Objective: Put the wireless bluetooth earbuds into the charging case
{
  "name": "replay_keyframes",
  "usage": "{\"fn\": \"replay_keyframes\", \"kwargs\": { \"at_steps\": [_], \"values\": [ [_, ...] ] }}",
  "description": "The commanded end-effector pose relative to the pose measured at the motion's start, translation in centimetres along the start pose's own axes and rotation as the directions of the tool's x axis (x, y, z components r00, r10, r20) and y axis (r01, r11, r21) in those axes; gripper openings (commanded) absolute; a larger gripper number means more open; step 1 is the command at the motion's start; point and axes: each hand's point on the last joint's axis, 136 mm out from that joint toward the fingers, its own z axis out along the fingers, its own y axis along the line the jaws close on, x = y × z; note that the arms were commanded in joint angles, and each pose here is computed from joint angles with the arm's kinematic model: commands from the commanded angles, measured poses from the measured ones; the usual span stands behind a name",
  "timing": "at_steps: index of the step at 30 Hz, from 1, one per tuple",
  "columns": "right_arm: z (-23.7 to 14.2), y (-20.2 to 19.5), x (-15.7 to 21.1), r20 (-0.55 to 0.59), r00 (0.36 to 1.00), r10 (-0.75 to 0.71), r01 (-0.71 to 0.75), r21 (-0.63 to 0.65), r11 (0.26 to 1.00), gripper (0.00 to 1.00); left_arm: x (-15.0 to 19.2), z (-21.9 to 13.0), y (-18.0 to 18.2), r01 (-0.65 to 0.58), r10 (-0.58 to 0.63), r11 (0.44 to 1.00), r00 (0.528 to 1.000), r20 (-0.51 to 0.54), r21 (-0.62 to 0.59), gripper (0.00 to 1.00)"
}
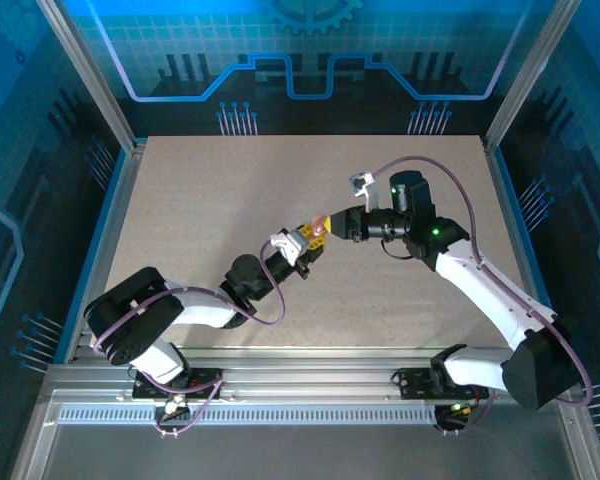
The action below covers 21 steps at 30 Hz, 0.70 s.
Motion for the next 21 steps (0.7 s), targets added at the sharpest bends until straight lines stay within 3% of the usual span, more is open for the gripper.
{"fn": "replay_keyframes", "kwargs": {
  "at_steps": [1,11,17,21],
  "values": [
    [-0.9,0.2,0.1,0.002,1.000,-0.002,0.002,0.015,1.000,0.30,-1.5,-0.4,0.1,-0.016,0.016,1.000,0.998,0.052,0.001,0.17],
    [-2.9,0.3,-1.2,0.061,0.996,-0.070,0.066,0.059,0.996,0.41,-2.1,-0.9,-0.9,-0.005,0.001,0.998,0.998,0.070,0.062,0.17],
    [-5.8,0.8,-2.3,0.171,0.952,-0.253,0.237,0.109,0.965,0.44,-4.1,-2.1,-2.0,0.038,-0.055,0.989,0.992,0.115,0.142,0.18],
    [-7.1,1.8,-2.0,0.186,0.914,-0.360,0.354,0.064,0.933,0.43,-4.8,-2.8,-2.9,0.056,-0.082,0.979,0.989,0.126,0.197,0.18]
  ]
}}
